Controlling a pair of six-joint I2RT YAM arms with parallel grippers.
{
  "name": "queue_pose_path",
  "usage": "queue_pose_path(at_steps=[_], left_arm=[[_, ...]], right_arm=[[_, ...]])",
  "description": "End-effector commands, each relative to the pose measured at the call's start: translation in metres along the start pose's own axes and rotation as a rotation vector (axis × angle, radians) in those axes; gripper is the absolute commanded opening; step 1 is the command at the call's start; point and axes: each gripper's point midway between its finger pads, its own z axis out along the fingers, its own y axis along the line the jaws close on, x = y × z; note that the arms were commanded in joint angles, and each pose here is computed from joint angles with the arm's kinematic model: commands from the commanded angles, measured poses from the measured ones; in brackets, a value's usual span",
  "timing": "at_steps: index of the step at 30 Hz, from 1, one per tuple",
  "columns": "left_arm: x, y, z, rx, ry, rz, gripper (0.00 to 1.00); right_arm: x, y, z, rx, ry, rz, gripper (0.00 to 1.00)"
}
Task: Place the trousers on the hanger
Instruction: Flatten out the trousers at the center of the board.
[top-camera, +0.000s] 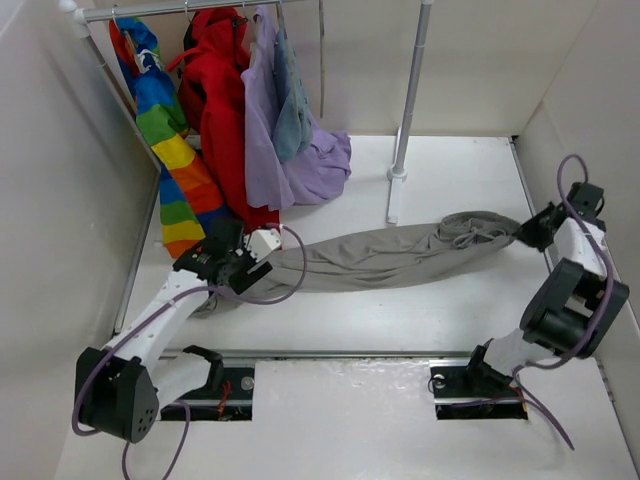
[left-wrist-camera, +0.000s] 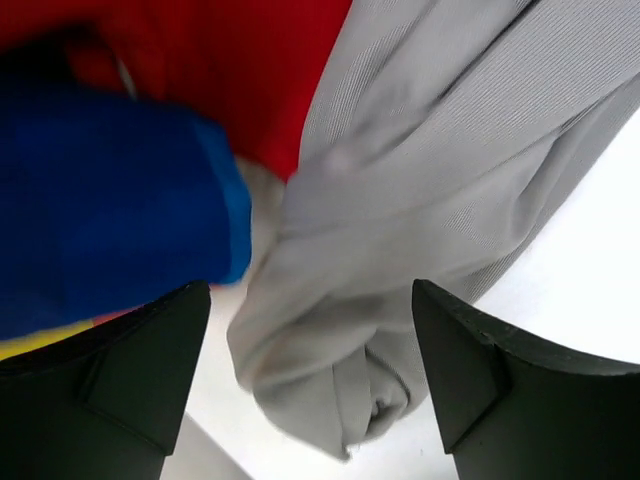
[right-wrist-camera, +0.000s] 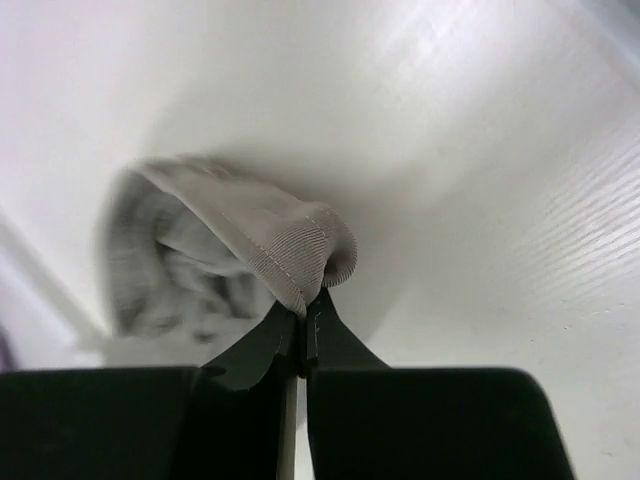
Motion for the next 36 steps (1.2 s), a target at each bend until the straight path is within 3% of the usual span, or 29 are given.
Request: queue_pose_path(at_steps=[1, 7, 12, 24, 29, 34, 36], left_arm=[[-0.032, -0.007, 0.0, 0.055, -0.078, 0.016, 0.79], [-0.063, -0.053, 0.016, 0.18, -0.119, 0.149, 0.82], [-0.079, -0.075, 0.032, 0.224, -0.125, 0.166, 0.82], [-0.196, -0.07, 0.025, 0.323, -0.348, 0.039, 0.82], [-0.203, -0.107, 0.028, 0.492, -0.318, 0.13, 0.78], [-0.189, -0.139, 0.049, 0.531, -0.258, 0.239, 0.77], [-0.187, -0.144, 0.054, 0.528, -0.254, 0.249, 0.67]], right_arm=[[-0.074, 0.059, -0.091, -0.133, -0.287, -0.08, 0.0], [-0.094, 0.127, -0.195, -0.297, -0.489, -0.194, 0.0], [-0.095, 0.14, -0.246, -0.361, -0.583, -0.218, 0.0], [-0.08, 0.141, -0.24, -0.39, -0.529, -0.285, 0.0], [-0.078, 0.136, -0.238, -0.37, -0.53, -0.308, 0.0], [-0.077, 0.13, -0.23, -0.344, -0.521, -0.298, 0.0], [-0.075, 0.131, -0.23, -0.352, -0.516, -0.301, 0.0]])
